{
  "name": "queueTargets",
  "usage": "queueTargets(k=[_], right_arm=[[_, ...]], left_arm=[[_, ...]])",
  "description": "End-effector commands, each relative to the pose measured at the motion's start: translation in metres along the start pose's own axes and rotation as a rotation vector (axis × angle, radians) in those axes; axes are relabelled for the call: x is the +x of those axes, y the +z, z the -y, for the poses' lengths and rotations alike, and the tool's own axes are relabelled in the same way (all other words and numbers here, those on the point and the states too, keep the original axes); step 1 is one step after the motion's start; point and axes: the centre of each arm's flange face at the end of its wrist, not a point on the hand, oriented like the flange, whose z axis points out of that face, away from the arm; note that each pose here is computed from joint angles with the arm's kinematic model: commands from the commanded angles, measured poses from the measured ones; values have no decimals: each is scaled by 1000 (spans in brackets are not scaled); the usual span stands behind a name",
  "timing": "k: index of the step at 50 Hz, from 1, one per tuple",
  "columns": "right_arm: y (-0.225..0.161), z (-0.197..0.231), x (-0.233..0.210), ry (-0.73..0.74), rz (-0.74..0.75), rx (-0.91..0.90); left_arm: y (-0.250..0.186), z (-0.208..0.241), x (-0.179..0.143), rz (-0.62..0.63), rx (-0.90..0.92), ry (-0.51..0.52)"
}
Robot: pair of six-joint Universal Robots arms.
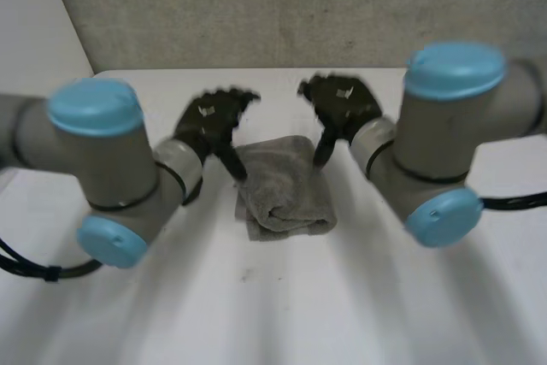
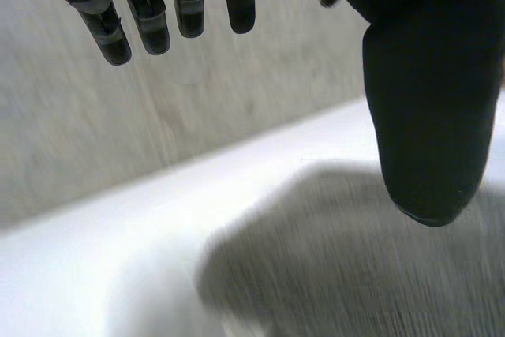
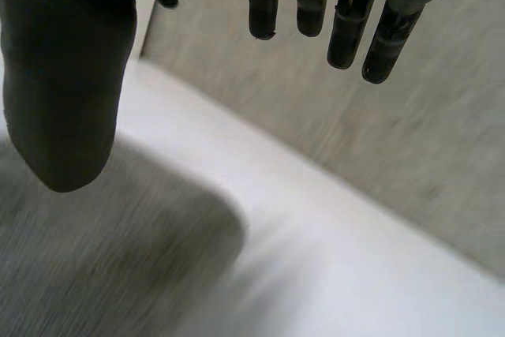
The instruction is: Fold the towel.
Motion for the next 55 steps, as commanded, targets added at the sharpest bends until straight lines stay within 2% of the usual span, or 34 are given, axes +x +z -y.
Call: queueTargets(k=[1, 3, 6, 11, 16, 55], right_arm=[[-37, 69, 34, 14, -117, 154], [-57, 91, 53, 19, -201, 191], [-70, 97, 70, 24, -274, 183], [-87, 102, 85, 28, -334, 149], [-99, 105, 93, 30, -361, 131], [-94, 88, 92, 19, -340, 79]], left_arm=[[-36, 91, -7, 26, 186, 12], [-44, 104, -12, 43, 205, 13], [-59, 120, -25, 86, 201, 11], [-86, 140, -31, 129, 191, -5], [-115, 165, -32, 188, 264, -7], [-110, 132, -36, 223, 151, -20]])
